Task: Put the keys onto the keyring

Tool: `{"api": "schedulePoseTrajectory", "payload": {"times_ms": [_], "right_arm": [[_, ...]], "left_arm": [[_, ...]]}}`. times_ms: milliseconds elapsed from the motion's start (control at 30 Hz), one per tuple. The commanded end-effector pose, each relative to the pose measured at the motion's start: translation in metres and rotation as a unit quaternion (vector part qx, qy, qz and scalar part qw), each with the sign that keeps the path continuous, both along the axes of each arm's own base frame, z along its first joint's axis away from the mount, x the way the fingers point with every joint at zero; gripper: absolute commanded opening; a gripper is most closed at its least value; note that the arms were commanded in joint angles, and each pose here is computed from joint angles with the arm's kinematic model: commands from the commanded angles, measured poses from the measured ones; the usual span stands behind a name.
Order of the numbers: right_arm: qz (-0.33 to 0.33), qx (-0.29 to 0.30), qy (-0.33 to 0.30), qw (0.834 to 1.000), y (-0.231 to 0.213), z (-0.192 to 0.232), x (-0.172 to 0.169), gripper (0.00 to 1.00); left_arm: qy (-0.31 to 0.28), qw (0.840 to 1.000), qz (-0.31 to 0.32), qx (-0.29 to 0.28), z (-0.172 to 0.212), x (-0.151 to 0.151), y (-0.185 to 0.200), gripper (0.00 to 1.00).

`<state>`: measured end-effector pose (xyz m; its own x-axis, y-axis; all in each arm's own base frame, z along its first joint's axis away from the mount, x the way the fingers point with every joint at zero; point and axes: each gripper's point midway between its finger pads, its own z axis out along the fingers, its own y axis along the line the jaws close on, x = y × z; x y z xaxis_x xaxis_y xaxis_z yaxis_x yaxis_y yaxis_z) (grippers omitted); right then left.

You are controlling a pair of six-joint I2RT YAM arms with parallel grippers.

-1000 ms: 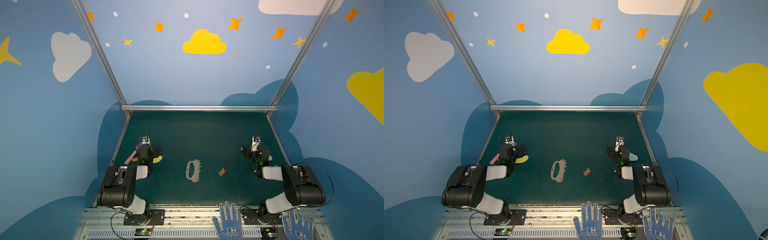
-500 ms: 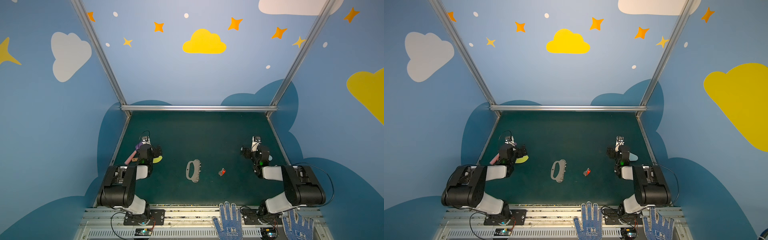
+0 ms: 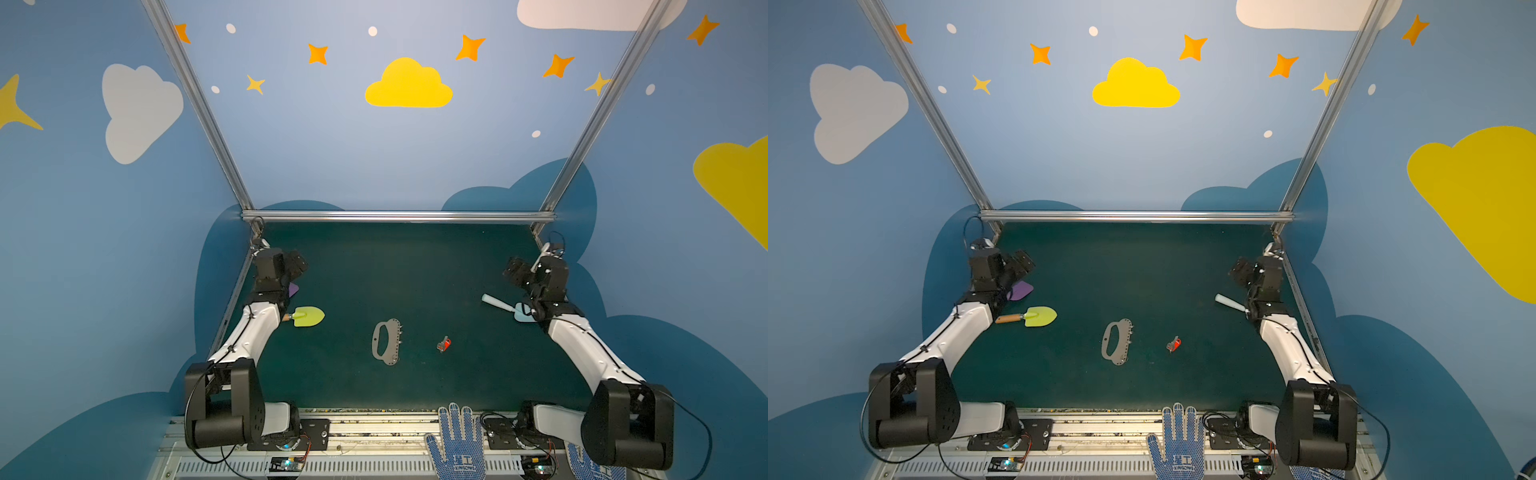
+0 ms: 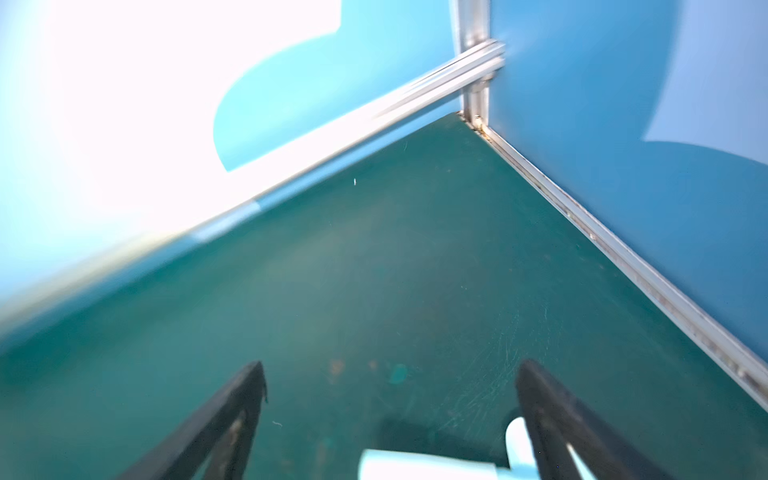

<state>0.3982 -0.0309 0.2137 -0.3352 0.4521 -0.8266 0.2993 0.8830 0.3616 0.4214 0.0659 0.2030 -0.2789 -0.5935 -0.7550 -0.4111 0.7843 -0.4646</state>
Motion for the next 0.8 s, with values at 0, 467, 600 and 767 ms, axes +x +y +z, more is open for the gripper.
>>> {"api": "schedulePoseTrajectory", "payload": {"times_ms": [0,467,600,767], "right_arm": [[0.055,0.123,0.135,0.982,0.034,-0.050,-0.039,0.88],[0.274,0.178,0.306,0.894,0.160,-0.109,-0.130,0.37],[0.313,0.158,0.344,0.871,0.189,-0.130,-0.148,0.41],[0.341,0.160,0.376,0.847,0.217,-0.150,-0.155,0.32]], "left_arm": [[0.095,0.976,-0.081,-0.176,-0.041,-0.023,-0.054,0.95],[0.261,0.893,-0.296,-0.217,-0.097,-0.106,-0.246,0.48],[0.290,0.877,-0.329,-0.195,-0.111,-0.126,-0.280,0.48],[0.316,0.860,-0.360,-0.176,-0.125,-0.140,-0.315,0.49]]}}
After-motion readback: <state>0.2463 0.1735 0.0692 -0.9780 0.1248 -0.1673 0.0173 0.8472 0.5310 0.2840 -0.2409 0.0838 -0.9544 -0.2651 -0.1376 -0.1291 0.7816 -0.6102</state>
